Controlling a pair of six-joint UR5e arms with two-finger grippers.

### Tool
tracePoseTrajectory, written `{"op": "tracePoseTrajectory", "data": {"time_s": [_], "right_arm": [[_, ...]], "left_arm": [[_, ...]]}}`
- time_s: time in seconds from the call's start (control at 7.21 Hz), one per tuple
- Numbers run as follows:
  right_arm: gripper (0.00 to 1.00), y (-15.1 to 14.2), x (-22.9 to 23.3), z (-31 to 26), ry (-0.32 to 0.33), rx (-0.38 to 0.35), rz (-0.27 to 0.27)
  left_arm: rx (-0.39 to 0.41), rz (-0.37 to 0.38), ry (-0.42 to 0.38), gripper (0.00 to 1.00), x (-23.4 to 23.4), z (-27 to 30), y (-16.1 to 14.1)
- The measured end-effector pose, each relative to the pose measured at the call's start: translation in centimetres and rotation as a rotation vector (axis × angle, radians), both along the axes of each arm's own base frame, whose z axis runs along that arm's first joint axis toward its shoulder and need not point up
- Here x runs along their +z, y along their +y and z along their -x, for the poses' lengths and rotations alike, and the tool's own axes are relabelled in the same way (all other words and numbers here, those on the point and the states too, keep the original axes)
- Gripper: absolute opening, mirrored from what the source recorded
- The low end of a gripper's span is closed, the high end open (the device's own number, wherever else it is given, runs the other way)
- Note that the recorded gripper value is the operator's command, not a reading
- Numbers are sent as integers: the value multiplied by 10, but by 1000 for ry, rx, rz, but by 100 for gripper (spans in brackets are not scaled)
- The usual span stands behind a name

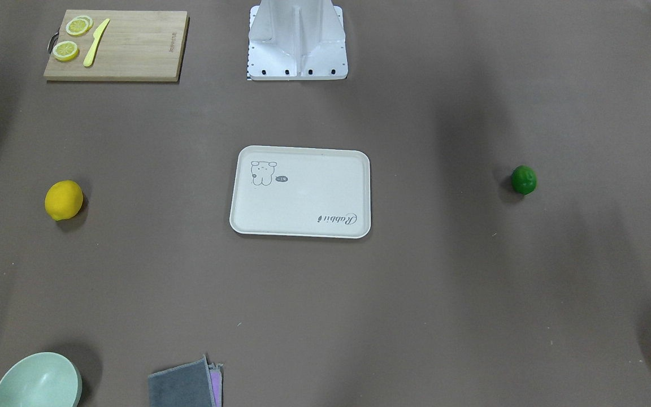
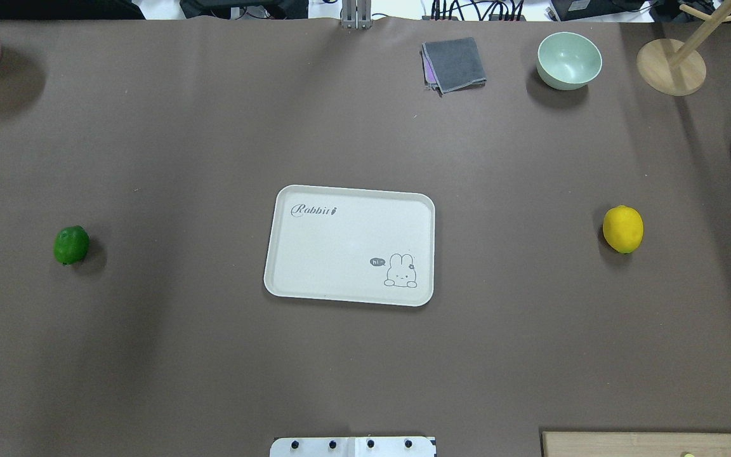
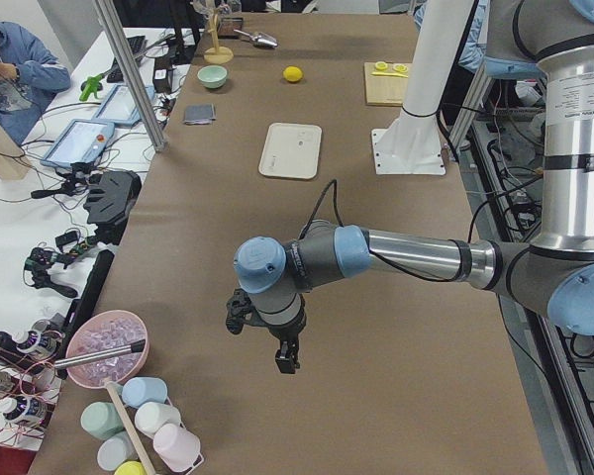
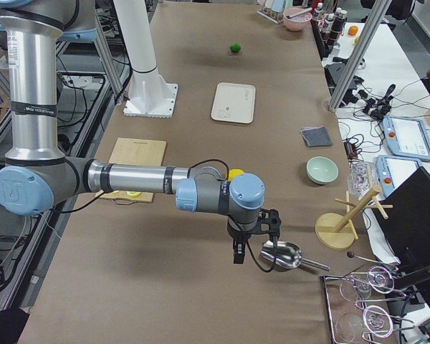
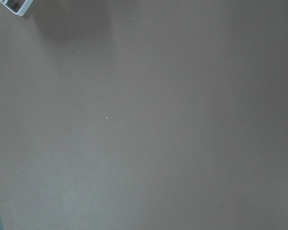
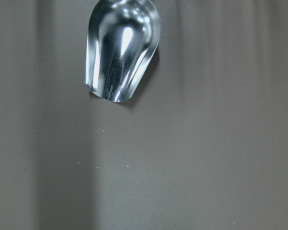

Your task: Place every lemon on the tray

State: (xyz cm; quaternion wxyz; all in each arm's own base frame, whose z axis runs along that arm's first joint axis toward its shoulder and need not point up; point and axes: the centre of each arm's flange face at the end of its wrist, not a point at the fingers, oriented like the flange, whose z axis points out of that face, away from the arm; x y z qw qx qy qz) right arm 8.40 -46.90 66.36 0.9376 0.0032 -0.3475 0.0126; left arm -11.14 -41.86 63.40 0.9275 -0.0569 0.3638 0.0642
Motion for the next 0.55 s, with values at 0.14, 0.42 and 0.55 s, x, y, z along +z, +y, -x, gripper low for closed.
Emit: {"op": "tracePoseTrajectory", "data": {"time_s": [0.14,0.42,0.55], "right_arm": [[100,-3,-2,4,4,-8,-5],[100,-17,-16,24,-10,-9,-25],[100,-25,-29,45,-53,27,-18]], "left_arm": [[-52,23,-12,98,-12,-2,-1],[-97,64,-33,98,-37,-32,-8],[-114,73,-43,98,-50,-57,-15]]}}
